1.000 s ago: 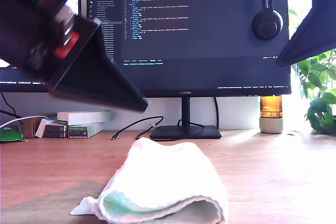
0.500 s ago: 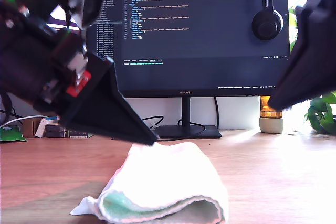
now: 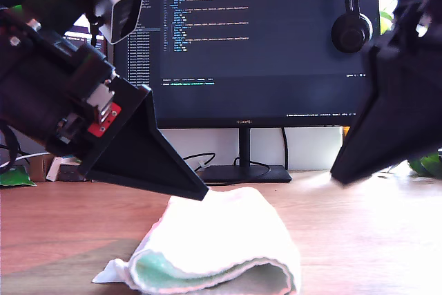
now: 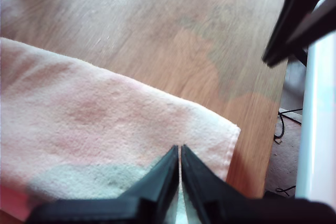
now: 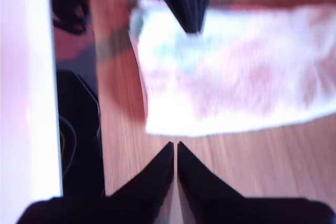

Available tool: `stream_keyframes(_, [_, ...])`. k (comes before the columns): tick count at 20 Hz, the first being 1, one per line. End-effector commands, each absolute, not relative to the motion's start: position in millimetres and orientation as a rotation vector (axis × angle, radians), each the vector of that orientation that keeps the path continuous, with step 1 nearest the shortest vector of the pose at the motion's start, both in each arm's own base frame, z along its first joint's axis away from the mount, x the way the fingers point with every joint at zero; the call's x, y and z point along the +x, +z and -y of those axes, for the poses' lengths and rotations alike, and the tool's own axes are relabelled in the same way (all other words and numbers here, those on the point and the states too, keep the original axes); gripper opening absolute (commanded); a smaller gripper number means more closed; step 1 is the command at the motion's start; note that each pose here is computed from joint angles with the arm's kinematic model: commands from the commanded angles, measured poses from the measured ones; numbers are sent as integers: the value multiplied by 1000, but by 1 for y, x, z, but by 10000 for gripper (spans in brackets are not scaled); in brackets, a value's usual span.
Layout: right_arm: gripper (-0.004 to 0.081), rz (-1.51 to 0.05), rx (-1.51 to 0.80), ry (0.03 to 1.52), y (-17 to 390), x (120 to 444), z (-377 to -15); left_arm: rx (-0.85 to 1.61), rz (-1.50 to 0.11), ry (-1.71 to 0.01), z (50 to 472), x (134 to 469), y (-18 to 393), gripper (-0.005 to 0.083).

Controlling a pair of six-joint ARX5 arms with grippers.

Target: Fold the tea towel to a neat square and place it to the right

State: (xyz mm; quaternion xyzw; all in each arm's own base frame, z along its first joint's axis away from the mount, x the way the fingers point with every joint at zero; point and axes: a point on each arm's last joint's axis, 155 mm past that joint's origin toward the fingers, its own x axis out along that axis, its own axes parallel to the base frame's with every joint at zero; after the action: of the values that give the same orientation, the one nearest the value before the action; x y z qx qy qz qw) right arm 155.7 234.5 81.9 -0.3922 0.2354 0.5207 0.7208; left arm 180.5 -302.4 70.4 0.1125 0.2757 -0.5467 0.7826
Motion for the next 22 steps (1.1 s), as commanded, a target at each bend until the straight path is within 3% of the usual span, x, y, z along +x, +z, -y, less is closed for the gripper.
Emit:
stream_keyframes(1, [-12,-520,-863,1151,79,157,-235,250,-613,-1186,299,176,61,-19])
stream_keyframes(7, [-7,-457,-991,1202,75,156,-234,251,-628,-1188,299,175,58,-19])
stream_keyframes(8, [41,-443,-1032,1219,73,155,-233,248,-639,-1198,300,173,55,-19])
stream_keyframes(10, [261,-418,-1163,1289,62,149,-228,196,-702,-1242,303,162,49,-20])
stream_keyframes(14, [423,-354,-1392,1404,43,143,-222,184,-762,-1240,303,159,33,-20])
stream_keyframes(19, [447,-232,-1640,1518,21,147,-222,161,-801,-1206,300,167,20,-20])
stream_keyframes(22, [447,-98,-1705,1470,21,168,-243,161,-824,-1199,298,167,14,-20])
